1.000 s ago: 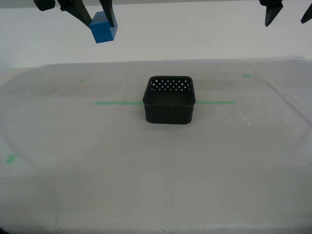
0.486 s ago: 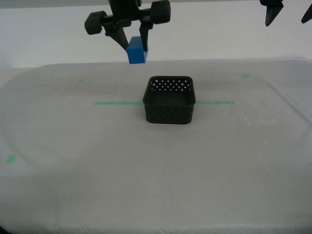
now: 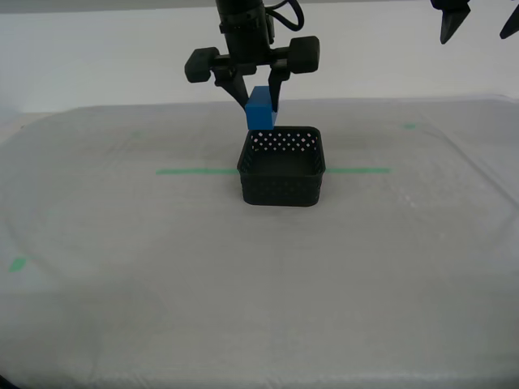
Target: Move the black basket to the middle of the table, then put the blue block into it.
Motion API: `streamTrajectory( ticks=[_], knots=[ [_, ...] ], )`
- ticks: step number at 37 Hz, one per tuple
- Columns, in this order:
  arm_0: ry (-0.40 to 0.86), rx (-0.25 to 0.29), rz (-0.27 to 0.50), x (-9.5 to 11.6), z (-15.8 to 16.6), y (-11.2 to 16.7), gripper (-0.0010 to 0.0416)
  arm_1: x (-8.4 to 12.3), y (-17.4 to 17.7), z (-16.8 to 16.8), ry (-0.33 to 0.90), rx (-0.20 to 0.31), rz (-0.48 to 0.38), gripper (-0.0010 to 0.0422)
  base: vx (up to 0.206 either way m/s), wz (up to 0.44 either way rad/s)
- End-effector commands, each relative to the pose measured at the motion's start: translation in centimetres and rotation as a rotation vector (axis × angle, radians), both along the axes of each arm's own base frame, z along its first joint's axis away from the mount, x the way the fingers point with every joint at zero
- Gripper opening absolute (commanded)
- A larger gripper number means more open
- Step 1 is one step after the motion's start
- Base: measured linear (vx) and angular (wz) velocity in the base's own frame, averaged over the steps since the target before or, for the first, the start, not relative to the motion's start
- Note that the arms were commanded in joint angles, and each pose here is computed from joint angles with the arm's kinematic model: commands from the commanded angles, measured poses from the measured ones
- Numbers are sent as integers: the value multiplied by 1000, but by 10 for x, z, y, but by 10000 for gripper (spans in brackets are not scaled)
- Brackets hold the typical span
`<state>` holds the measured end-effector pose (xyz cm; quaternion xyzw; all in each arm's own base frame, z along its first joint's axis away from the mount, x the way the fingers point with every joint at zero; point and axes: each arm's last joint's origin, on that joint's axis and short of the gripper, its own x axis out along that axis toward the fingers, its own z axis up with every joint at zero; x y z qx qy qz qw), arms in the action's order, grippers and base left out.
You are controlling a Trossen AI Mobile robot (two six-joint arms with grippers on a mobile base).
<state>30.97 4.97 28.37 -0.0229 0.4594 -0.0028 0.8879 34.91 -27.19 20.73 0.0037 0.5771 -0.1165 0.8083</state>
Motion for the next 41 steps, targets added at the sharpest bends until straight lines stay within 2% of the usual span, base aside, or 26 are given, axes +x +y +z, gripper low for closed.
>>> streamTrajectory(
  ticks=[1, 5, 12, 20, 30, 35, 41],
  knots=[
    [-3, 1, 1, 0, 0, 0, 394, 0, -4, -4, -17, -14, -5, 0, 0, 0],
    [-5, 1, 1, 0, 0, 0, 394, 0, -6, -9, -35, -33, 6, 0, 0, 0],
    [-4, 1, 1, 0, 0, 0, 394, -1, -8, -25, -7, -21, 15, 0, 0, 0],
    [-16, 3, 1, 1, 1, 0, 394, 4, -19, -53, 45, -77, -12, 0, 0, 0],
    [-25, 4, 1, 2, 2, 0, 393, 5, -25, -51, 10, -109, -18, 4, 0, 0],
    [-26, 5, 1, 2, 2, 0, 393, 4, -25, -51, 12, -107, -18, 40, 0, 0],
    [-27, 5, 1, 2, 2, 0, 394, 4, -25, -52, 16, -104, -18, 114, 0, 0]
  ],
)
